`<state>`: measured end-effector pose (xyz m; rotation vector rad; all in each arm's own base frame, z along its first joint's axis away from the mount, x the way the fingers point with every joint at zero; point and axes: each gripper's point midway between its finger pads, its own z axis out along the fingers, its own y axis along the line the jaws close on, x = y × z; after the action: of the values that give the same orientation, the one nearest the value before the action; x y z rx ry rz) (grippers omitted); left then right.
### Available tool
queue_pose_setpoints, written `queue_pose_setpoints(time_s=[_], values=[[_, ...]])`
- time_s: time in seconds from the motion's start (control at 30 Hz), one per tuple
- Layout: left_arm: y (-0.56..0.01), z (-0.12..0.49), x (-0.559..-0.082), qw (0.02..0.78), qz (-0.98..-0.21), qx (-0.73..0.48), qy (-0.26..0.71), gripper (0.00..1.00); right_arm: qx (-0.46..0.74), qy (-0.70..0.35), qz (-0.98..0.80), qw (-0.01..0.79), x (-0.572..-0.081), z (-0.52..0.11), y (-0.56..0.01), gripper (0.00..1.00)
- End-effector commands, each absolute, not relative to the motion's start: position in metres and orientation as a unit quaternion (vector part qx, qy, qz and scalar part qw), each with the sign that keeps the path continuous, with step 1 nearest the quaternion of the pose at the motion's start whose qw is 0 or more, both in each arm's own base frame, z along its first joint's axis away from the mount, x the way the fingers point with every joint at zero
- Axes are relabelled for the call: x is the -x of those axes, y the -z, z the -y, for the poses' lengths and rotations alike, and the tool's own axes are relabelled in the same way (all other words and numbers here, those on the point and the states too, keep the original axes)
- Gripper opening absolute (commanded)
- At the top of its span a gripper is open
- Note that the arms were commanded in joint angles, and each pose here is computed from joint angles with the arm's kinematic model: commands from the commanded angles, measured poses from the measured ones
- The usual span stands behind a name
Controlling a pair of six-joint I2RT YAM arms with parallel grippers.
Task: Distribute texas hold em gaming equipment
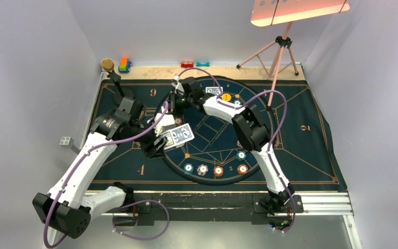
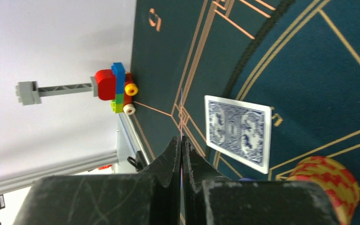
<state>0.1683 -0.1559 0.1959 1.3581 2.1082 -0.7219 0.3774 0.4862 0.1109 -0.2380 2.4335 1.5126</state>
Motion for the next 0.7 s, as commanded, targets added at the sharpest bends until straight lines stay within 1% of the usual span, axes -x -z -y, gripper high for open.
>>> queue_pose_setpoints(time_s=[0.0, 0.03, 0.07, 0.1, 0.17, 0.23, 0.3, 0.37, 0.47, 0.67], values=[[-0.201, 0.159, -0.165, 0.277, -0.77, -0.503, 0.278, 0.1, 0.07, -0.533, -0.826, 0.171, -0.4, -0.492, -0.12, 0.0], [-0.201, 0.158, -0.165, 0.277, -0.77, -0.503, 0.277, 0.1, 0.069, -0.53, -0.828, 0.172, -0.402, -0.492, -0.116, 0.0], [-0.201, 0.158, -0.165, 0.277, -0.77, -0.503, 0.277, 0.1, 0.07, -0.527, -0.829, 0.174, -0.403, -0.493, -0.114, 0.06], [-0.201, 0.158, -0.165, 0.276, -0.771, -0.503, 0.278, 0.1, 0.073, -0.521, -0.832, 0.176, -0.405, -0.494, -0.111, 0.14], [-0.201, 0.159, -0.165, 0.276, -0.77, -0.503, 0.278, 0.1, 0.08, -0.509, -0.84, 0.172, -0.406, -0.493, -0.106, 0.36], [-0.201, 0.159, -0.165, 0.276, -0.77, -0.503, 0.279, 0.1, 0.088, -0.507, -0.84, 0.173, -0.406, -0.491, -0.11, 0.49], [-0.201, 0.158, -0.165, 0.276, -0.77, -0.503, 0.278, 0.1, 0.093, -0.5, -0.841, 0.184, -0.407, -0.488, -0.117, 0.6], [-0.201, 0.158, -0.165, 0.275, -0.771, -0.502, 0.278, 0.1, 0.096, -0.493, -0.841, 0.2, -0.411, -0.483, -0.129, 0.68], [-0.2, 0.159, -0.165, 0.272, -0.772, -0.502, 0.279, 0.1, 0.098, -0.486, -0.837, 0.23, -0.419, -0.472, -0.157, 0.77], [-0.2, 0.159, -0.166, 0.274, -0.772, -0.502, 0.278, 0.1, 0.089, -0.467, -0.833, 0.281, -0.43, -0.432, -0.209, 0.89]])
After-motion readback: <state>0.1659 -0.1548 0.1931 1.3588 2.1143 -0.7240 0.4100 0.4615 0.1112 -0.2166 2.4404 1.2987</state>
